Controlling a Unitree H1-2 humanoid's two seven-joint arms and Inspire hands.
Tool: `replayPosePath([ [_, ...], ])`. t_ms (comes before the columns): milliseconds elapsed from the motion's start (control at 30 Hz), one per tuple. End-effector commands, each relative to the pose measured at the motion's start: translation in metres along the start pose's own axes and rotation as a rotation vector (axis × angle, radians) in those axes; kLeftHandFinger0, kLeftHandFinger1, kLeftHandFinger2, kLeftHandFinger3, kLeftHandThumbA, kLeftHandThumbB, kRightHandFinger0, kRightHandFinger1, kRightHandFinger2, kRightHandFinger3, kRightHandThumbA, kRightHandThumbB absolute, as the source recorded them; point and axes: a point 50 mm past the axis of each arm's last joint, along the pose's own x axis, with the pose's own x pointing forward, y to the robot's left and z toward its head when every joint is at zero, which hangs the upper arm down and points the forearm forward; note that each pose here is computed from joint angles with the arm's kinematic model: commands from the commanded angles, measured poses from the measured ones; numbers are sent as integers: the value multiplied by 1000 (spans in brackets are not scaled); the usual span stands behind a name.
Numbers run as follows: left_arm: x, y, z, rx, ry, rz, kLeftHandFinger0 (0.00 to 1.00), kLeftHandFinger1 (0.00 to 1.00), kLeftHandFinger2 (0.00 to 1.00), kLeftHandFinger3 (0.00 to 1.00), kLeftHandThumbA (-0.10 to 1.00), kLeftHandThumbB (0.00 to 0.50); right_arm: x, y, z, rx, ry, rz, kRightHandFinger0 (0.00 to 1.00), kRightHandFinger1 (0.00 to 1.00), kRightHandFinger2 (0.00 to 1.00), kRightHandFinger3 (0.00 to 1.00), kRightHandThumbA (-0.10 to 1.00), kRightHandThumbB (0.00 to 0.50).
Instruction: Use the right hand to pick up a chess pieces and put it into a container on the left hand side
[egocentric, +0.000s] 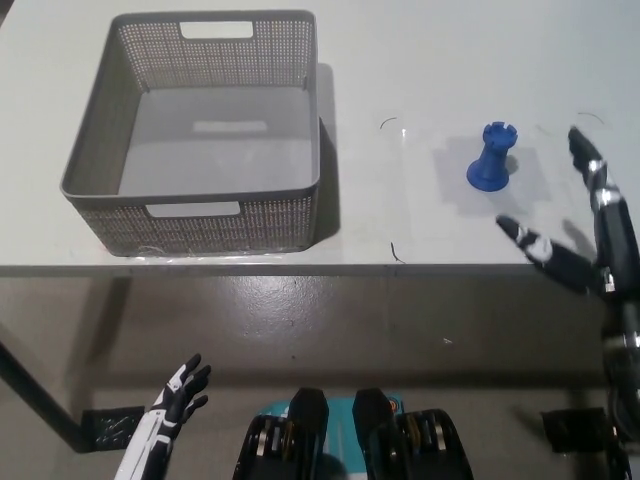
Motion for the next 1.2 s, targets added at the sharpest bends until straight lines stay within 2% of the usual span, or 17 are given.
replayPosePath([
  [0,3,4,6,12,-51,-21,1000,1000,1000,1000,1000,210,37,-4,6,-31,27,-36,1000,1000,1000,1000,1000,424],
  [33,2,3,6,17,-43,-17,1000,1000,1000,1000,1000,227,49,-3,4,-47,39,-39,1000,1000,1000,1000,1000,409],
  [267,7,5,7,23,-63,-27,1000,1000,1000,1000,1000,210,96,-1,-9,-60,117,-42,1000,1000,1000,1000,1000,404],
  [367,8,5,7,11,-72,-33,1000,1000,1000,1000,1000,224,110,1,-15,-74,128,-33,1000,1000,1000,1000,1000,430],
  [500,9,5,6,11,-78,-43,1000,1000,1000,1000,1000,215,126,2,-21,-123,164,-16,1000,1000,1000,1000,1000,441],
  [733,8,6,6,3,-76,-57,1000,1000,1000,1000,1000,239,149,-1,-30,-208,209,7,1000,1000,1000,1000,1000,408],
  [867,8,4,7,23,-69,-70,1000,1000,1000,1000,1000,268,159,-8,-38,-229,246,5,1000,1000,1000,1000,1000,411],
  [933,8,3,6,24,-71,-77,1000,1000,1000,1000,1000,254,162,-11,-43,-245,269,10,1000,1000,1000,1000,1000,395],
  [967,7,3,5,24,-71,-77,1000,1000,1000,1000,1000,255,163,-12,-45,-251,276,12,1000,1000,1000,1000,994,357],
  [1000,7,3,5,25,-70,-73,1000,1000,1000,1000,1000,255,164,-12,-47,-254,292,14,1000,1000,1000,1000,999,382],
  [1167,7,0,3,21,-73,-86,1000,1000,1000,1000,1000,252,165,-14,-54,-266,323,18,1000,1000,1000,1000,990,401],
])
